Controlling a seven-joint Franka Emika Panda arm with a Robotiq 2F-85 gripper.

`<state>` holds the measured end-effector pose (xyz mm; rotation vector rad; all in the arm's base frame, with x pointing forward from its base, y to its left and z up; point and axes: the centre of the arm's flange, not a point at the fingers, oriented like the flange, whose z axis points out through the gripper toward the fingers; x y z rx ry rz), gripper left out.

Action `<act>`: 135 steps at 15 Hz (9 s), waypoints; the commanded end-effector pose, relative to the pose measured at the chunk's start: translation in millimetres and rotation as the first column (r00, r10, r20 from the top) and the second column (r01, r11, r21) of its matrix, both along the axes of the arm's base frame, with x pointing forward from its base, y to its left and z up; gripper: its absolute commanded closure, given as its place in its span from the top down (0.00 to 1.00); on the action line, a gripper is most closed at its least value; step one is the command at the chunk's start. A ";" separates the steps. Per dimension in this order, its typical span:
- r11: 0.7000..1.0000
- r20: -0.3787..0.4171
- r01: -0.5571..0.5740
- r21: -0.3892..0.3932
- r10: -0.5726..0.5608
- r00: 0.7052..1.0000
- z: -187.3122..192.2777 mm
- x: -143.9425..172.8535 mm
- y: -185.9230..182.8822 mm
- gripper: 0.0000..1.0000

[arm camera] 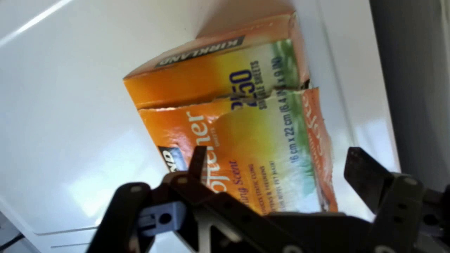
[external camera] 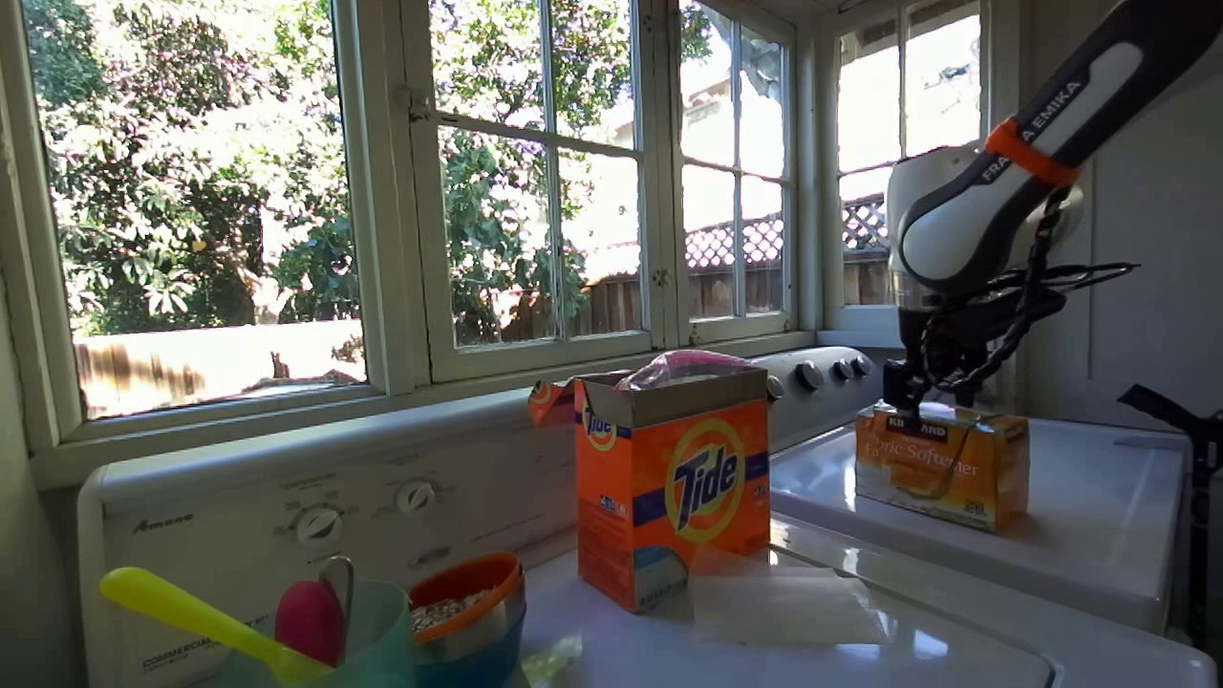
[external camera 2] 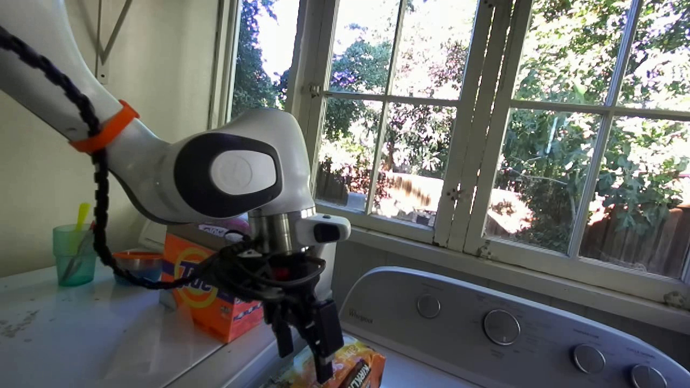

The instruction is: Move the yellow box backwards then put the orange box on top of the machine on the right and press a button on the left washing machine.

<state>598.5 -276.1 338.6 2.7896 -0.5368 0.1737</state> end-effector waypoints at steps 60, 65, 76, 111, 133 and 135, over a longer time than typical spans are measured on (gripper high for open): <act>0.167 -0.242 -0.854 -0.492 0.916 0.318 -24.7 68.0 17.3 0.03; 0.016 -0.282 -0.795 -0.607 0.930 0.234 -23.3 66.2 11.1 0.01; -0.168 -0.344 -0.730 -0.663 0.934 0.098 -31.7 58.0 9.8 0.36; -0.005 -0.088 -0.948 -0.320 0.996 0.025 137.6 10.6 91.7 1.00; -0.529 0.026 -0.847 -0.048 0.847 -0.531 108.3 35.0 249.8 1.00; -0.484 0.022 -0.875 -0.028 0.874 -0.485 102.1 37.5 254.8 1.00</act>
